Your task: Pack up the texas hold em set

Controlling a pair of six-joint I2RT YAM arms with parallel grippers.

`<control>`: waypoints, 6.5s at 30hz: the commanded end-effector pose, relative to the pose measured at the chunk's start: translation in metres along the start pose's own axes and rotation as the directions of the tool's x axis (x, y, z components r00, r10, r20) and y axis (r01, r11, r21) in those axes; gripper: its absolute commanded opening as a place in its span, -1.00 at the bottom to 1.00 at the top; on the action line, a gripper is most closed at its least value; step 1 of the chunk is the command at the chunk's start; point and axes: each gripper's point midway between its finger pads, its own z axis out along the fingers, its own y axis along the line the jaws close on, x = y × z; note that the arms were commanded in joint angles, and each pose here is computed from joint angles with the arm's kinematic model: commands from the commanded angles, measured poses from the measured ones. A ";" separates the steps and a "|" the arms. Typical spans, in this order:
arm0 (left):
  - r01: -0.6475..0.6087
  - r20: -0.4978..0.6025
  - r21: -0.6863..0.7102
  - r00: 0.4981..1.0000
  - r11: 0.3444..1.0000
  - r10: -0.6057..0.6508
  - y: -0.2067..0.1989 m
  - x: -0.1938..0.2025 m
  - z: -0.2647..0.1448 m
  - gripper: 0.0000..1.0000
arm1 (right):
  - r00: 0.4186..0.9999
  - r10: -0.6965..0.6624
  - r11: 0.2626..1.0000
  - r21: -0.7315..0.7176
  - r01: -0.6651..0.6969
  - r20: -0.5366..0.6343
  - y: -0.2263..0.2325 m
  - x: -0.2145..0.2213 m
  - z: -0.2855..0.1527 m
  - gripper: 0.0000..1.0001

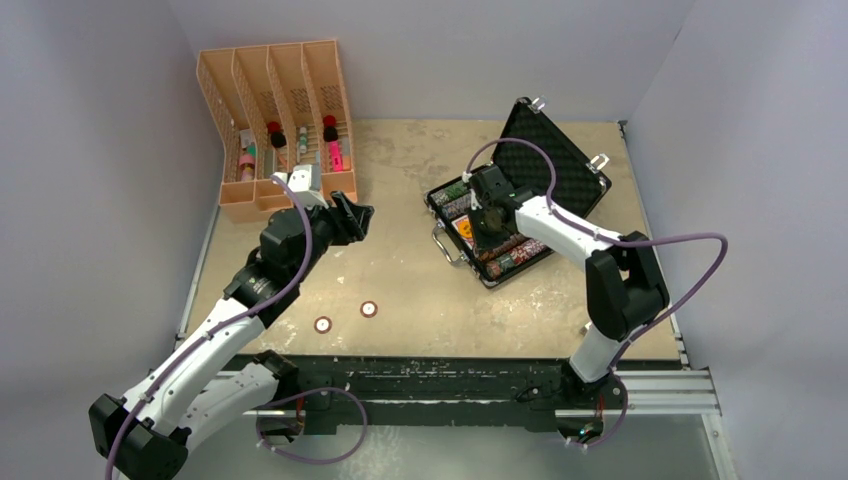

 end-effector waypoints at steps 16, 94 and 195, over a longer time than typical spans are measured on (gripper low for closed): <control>0.001 0.042 0.006 0.999 1.000 -0.002 -0.006 -0.016 0.001 0.11 | 0.976 -0.219 0.973 0.071 0.219 -0.008 0.000 0.008 -0.009 -0.66; 0.061 0.346 -0.283 0.937 0.957 0.043 0.027 -0.140 -0.093 0.32 | 0.846 -0.514 0.804 -0.265 0.532 0.138 0.288 0.046 -0.007 0.67; 0.271 -0.061 0.177 0.963 0.946 -0.264 -0.032 0.114 0.050 -0.70 | 0.849 0.527 0.662 -0.644 -0.383 0.037 0.171 -0.050 -0.077 -0.34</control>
